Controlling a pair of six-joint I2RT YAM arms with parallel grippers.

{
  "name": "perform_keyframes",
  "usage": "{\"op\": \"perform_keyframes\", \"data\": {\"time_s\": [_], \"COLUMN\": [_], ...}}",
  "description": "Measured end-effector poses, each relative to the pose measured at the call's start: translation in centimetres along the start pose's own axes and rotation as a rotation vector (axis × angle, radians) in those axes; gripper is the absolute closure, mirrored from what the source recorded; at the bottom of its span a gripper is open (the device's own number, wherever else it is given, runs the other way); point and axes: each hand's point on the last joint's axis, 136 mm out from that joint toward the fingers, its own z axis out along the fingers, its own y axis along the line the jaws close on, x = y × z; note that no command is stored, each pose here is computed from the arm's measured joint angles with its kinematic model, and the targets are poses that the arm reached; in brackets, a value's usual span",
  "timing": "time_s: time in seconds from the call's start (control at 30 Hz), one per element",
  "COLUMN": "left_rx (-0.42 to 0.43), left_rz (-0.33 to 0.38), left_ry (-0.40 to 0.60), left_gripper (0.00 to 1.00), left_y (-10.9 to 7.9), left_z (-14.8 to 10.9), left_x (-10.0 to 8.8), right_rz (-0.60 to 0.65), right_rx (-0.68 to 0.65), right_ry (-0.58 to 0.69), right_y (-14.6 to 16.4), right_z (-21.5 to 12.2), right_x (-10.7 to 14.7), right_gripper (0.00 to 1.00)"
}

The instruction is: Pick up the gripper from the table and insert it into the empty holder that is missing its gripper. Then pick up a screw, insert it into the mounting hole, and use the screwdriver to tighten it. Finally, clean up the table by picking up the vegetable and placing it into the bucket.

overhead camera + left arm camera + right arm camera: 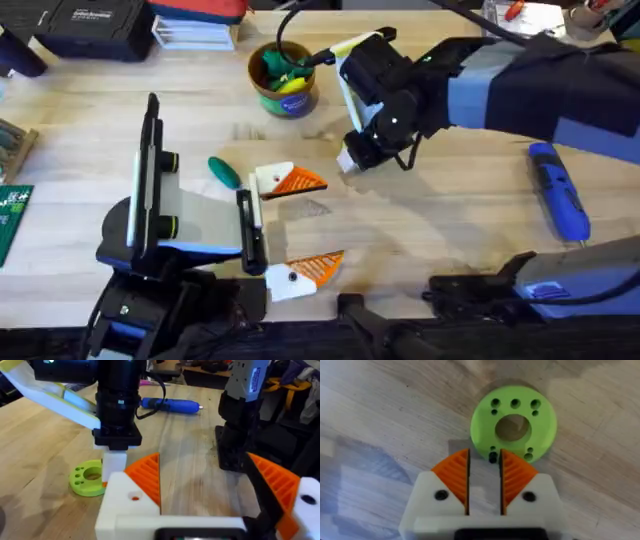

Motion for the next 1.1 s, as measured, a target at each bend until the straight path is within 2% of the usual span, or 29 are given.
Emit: {"op": "perform_keyframes", "data": {"time_s": [0.1, 0.13, 0.3, 0.83, 0.97, 1.1], "left_rx": [0.000, 0.000, 0.000, 0.000, 0.000, 0.000], "left_rz": [0.000, 0.000, 0.000, 0.000, 0.000, 0.000], "left_ry": [0.000, 0.000, 0.000, 0.000, 0.000, 0.000], "left_gripper": [0.016, 0.016, 0.016, 0.015, 0.015, 0.016], "left_y": [0.0, 0.0, 0.0, 0.0, 0.0, 0.0], "left_z": [0.0, 0.0, 0.0, 0.0, 0.0, 0.0], "left_x": [0.0, 0.0, 0.0, 0.0, 0.0, 0.0], "right_rz": [0.000, -0.002, -0.003, -0.032, -0.065, -0.095], "right_rx": [0.008, 0.024, 0.038, 0.047, 0.047, 0.041], "right_ry": [-0.008, -0.011, -0.011, 0.034, 0.037, 0.010], "right_y": [-0.1, -0.4, -0.7, -0.8, -0.6, -0.2], "right_z": [0.0, 0.1, 0.1, -0.4, -2.1, -5.2], "right_x": [-0.2, -0.3, -0.2, 0.6, -0.1, -1.9], "right_gripper": [0.759, 0.863, 0.969, 0.994, 0.994, 0.994]}}
